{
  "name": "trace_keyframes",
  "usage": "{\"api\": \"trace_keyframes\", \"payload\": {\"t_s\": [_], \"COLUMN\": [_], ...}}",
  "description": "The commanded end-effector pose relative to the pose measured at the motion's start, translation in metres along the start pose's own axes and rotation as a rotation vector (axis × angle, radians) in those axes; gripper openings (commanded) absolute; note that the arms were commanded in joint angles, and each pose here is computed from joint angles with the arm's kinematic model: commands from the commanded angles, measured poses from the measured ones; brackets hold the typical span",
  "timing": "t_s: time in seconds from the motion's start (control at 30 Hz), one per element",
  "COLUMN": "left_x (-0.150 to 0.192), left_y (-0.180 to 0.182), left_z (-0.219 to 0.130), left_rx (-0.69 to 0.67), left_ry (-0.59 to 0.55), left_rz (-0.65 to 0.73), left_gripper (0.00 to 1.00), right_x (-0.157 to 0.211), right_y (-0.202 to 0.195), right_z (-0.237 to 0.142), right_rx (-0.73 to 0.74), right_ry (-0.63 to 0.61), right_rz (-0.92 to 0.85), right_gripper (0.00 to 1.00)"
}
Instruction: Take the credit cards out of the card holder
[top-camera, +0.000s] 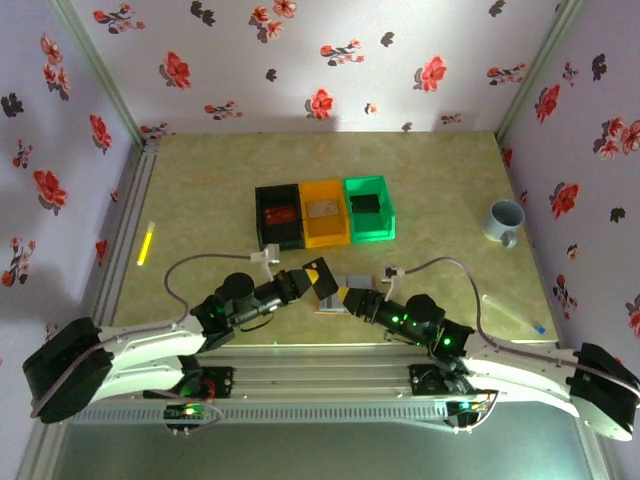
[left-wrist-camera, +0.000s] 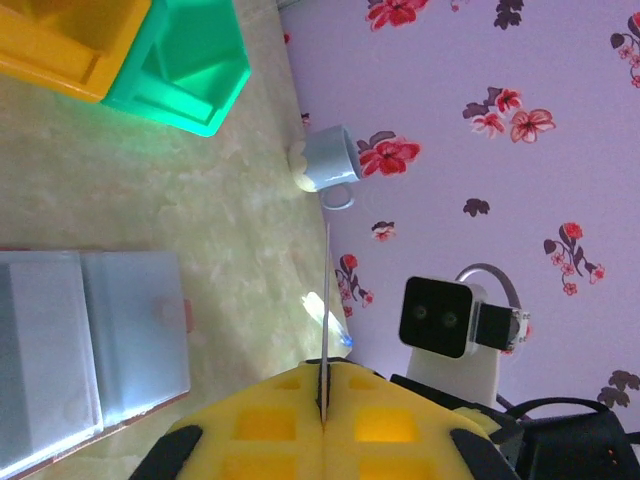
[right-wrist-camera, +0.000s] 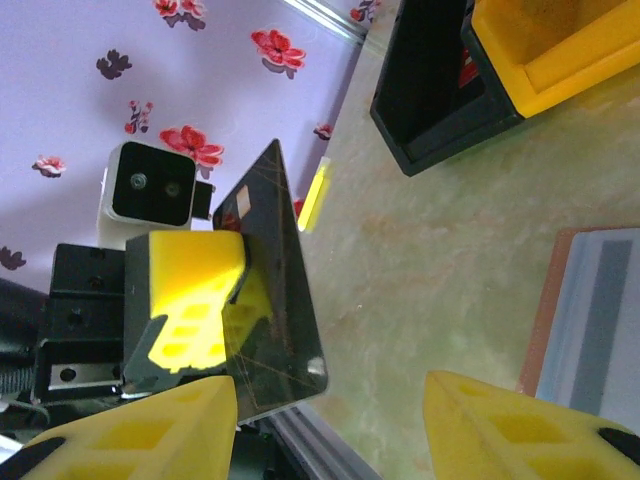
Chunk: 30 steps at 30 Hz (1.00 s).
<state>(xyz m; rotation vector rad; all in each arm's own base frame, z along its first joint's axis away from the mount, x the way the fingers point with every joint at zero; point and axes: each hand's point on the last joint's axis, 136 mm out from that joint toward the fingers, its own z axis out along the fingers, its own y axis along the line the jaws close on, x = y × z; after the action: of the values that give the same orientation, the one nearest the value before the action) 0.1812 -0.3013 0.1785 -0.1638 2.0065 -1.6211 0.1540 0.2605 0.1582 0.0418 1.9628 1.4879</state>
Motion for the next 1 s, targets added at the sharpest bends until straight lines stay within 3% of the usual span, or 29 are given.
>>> {"api": "trace_keyframes", "payload": {"t_s": [0.0, 0.27, 0.97], "left_x": [-0.006, -0.003, -0.003], "left_y": [-0.016, -0.023, -0.026], "left_z": [0.002, 0.005, 0.002], "left_rx": [0.077, 0.112, 0.129], "left_ry": [-0.054, -0.061, -0.076], "left_rz": [-0.024, -0.037, -0.043], "left_gripper": [0.0, 0.0, 0.0], "right_x": [-0.019, -0.002, -0.015], "right_y": [0.03, 0.047, 0.049], "right_z": [0.006, 0.029, 0.023], "right_rx": [-0.083, -0.119, -0.12], "right_ry": [-0.091, -0.029, -0.125], "right_rz": [0.023, -0.006, -0.05], "right_gripper": [0.5, 0.43, 0.15]}}
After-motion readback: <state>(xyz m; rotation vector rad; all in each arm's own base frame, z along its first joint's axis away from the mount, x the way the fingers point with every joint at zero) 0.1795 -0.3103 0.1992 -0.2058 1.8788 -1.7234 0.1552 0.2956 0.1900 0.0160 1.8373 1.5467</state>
